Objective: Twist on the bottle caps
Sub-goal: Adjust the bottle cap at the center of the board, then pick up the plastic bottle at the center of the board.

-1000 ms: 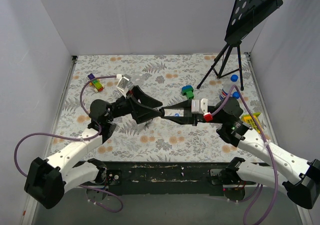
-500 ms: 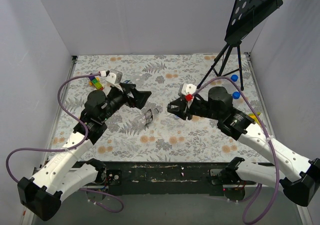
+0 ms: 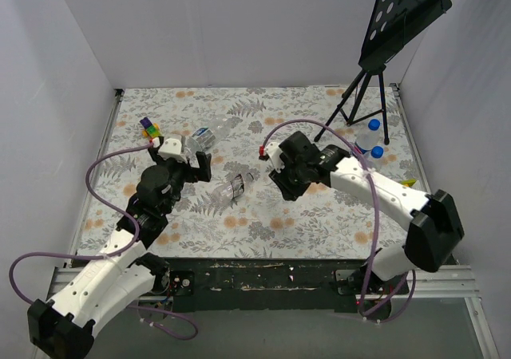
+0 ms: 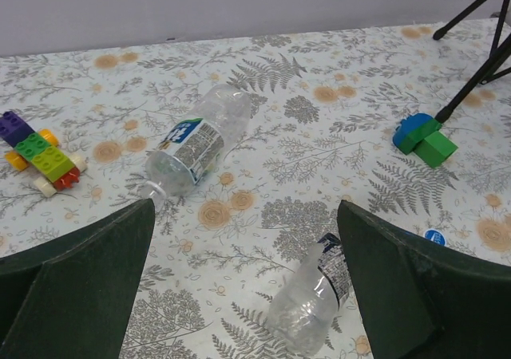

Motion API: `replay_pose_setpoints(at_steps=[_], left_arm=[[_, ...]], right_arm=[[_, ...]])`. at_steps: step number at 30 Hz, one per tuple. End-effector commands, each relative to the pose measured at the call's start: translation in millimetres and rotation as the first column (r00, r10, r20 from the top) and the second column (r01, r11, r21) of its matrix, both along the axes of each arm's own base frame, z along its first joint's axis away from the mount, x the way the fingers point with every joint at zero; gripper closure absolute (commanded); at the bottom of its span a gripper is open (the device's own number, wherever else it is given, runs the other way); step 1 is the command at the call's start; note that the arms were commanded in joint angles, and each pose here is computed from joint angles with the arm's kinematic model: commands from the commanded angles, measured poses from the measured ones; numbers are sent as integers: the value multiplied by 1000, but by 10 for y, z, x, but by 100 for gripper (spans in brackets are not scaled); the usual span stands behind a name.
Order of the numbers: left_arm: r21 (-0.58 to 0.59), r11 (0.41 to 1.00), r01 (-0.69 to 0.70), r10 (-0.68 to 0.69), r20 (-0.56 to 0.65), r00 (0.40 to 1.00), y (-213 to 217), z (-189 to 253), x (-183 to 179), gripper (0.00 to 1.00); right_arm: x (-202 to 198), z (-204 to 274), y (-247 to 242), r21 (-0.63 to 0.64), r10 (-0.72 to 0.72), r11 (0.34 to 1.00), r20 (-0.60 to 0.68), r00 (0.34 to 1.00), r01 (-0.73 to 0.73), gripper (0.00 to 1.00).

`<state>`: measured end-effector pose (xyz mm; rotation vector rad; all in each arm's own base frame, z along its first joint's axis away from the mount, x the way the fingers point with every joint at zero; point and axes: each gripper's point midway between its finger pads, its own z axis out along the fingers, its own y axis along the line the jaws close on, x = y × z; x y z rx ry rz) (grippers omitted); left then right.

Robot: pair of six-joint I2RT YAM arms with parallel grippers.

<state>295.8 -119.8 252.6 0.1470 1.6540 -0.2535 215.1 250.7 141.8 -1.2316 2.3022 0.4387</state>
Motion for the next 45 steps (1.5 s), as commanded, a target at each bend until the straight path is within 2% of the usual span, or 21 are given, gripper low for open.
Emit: replay_pose_setpoints(at_steps=[1,6,14,16,23,24,26,28,32,36,37,40,43,45], left_arm=[[-6,997,-81,81,82,993,195,182,-17,2],[-15,998,-64,66,120,991,195,259,-65,2],[-21,999,-36,39,137,990,157,279,-90,2],[-15,1000,-27,29,131,991,137,254,-84,2],[0,1000,1,-1,110,994,72,182,-68,2],[0,1000,8,-8,110,994,61,185,-69,2],[6,1000,11,-11,104,995,53,165,-65,2],[6,1000,12,-13,99,995,48,144,-61,2],[30,999,43,-45,76,996,-9,88,-57,2],[96,986,136,-135,-13,991,-204,-50,12,2],[121,979,164,-154,-91,984,-239,-198,-1,2],[144,962,232,-197,-226,954,-383,-358,56,2],[149,946,289,-226,-335,915,-517,-480,115,2],[132,925,357,-276,-413,868,-657,-594,99,2]], right_arm=[[102,-267,-245,-240,-106,967,-63,992,88,85],[132,-647,-204,-339,-123,938,-127,984,73,85],[185,-1043,-159,-432,-140,899,-132,981,70,82],[181,-1105,-166,-450,-144,890,-134,980,69,78],[211,-1121,-144,-448,-150,890,-108,983,86,45],[231,-1089,-136,-440,-150,893,-91,984,95,43],[274,-997,-85,-392,-145,913,-58,988,111,26],[320,-849,-20,-327,-143,936,-21,989,129,20],[401,-444,63,-166,-159,972,59,985,167,14],[467,-128,-12,19,-229,973,81,970,229,13],[498,-37,-36,60,-243,969,110,964,238,13],[555,191,-87,158,-283,954,204,937,253,12],[517,403,-62,294,-275,937,285,918,190,8],[459,440,-62,354,-270,923,306,913,154,8]])
